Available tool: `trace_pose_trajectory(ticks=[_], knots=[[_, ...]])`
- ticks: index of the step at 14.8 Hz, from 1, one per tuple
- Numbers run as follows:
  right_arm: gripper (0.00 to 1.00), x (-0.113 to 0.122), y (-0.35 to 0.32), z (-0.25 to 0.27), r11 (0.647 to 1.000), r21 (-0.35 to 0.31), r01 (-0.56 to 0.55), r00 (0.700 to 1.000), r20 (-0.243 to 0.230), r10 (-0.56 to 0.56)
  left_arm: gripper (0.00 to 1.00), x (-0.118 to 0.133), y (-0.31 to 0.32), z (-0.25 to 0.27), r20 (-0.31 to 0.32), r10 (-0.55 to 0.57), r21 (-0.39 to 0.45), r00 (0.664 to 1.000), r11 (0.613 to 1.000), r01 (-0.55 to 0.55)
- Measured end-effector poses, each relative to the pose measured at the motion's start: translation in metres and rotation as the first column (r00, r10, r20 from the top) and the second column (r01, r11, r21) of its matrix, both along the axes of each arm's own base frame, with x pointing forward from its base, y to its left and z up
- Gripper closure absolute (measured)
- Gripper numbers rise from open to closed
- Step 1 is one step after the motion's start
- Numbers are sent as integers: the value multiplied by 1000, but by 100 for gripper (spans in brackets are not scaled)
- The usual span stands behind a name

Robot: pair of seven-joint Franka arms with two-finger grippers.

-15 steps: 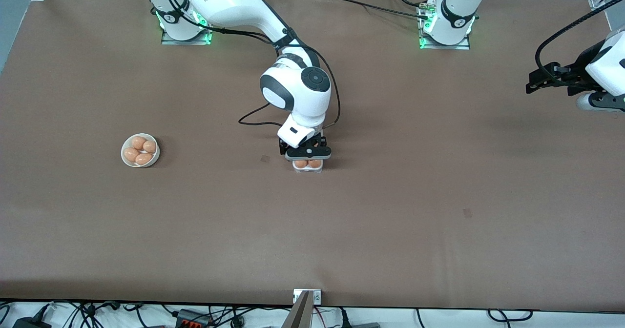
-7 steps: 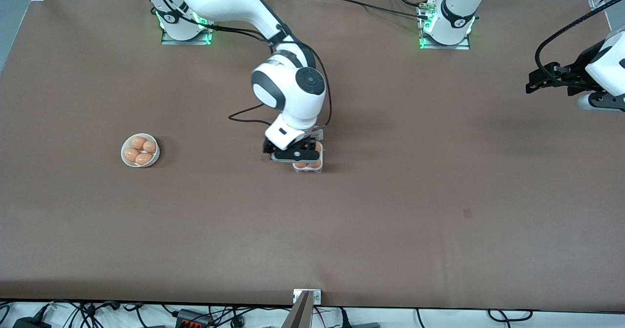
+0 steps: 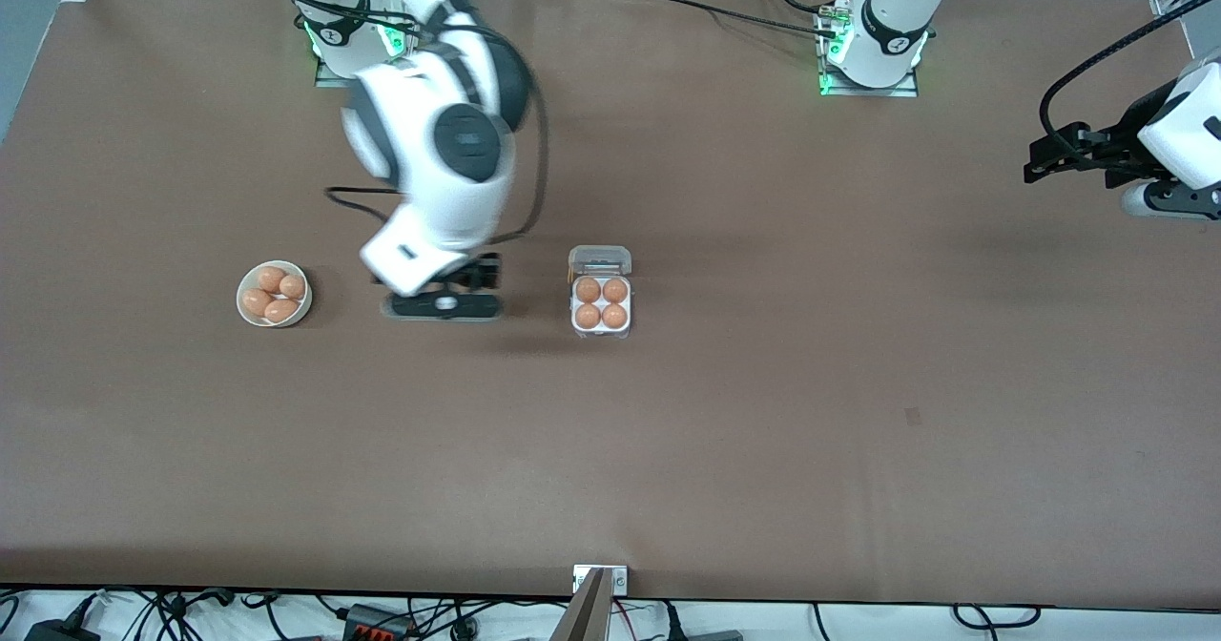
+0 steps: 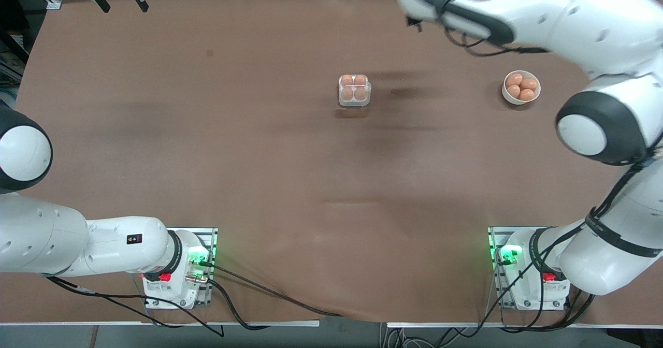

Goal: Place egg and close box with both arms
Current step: 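Raise the right gripper and withdraw it toward its base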

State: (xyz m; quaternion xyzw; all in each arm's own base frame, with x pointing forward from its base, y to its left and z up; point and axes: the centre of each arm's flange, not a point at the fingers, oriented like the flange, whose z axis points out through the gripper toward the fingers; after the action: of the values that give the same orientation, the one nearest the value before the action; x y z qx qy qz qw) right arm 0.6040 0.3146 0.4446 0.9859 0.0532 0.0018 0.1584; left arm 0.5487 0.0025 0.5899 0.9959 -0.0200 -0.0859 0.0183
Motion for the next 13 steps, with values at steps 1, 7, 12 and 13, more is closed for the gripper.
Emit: trace_pose_trajectory(ticks=[1, 7, 12, 13], knots=[[0, 3, -24, 14, 1000, 30, 3, 999, -42, -2, 0, 2, 1, -5, -13, 1, -2, 1000, 1000, -1], [0, 15, -190, 79, 980, 181, -79, 969, -216, 118, 0, 0, -13, -15, -74, 27, -94, 997, 995, -34], [0, -11, -270, 96, 962, 270, -36, 989, -129, 73, 24, -6, -52, -15, -143, 91, -155, 986, 981, -113], [0, -21, -280, 96, 960, 280, -25, 992, -111, 58, 25, -8, -66, -15, -154, 86, -169, 984, 979, -112]])
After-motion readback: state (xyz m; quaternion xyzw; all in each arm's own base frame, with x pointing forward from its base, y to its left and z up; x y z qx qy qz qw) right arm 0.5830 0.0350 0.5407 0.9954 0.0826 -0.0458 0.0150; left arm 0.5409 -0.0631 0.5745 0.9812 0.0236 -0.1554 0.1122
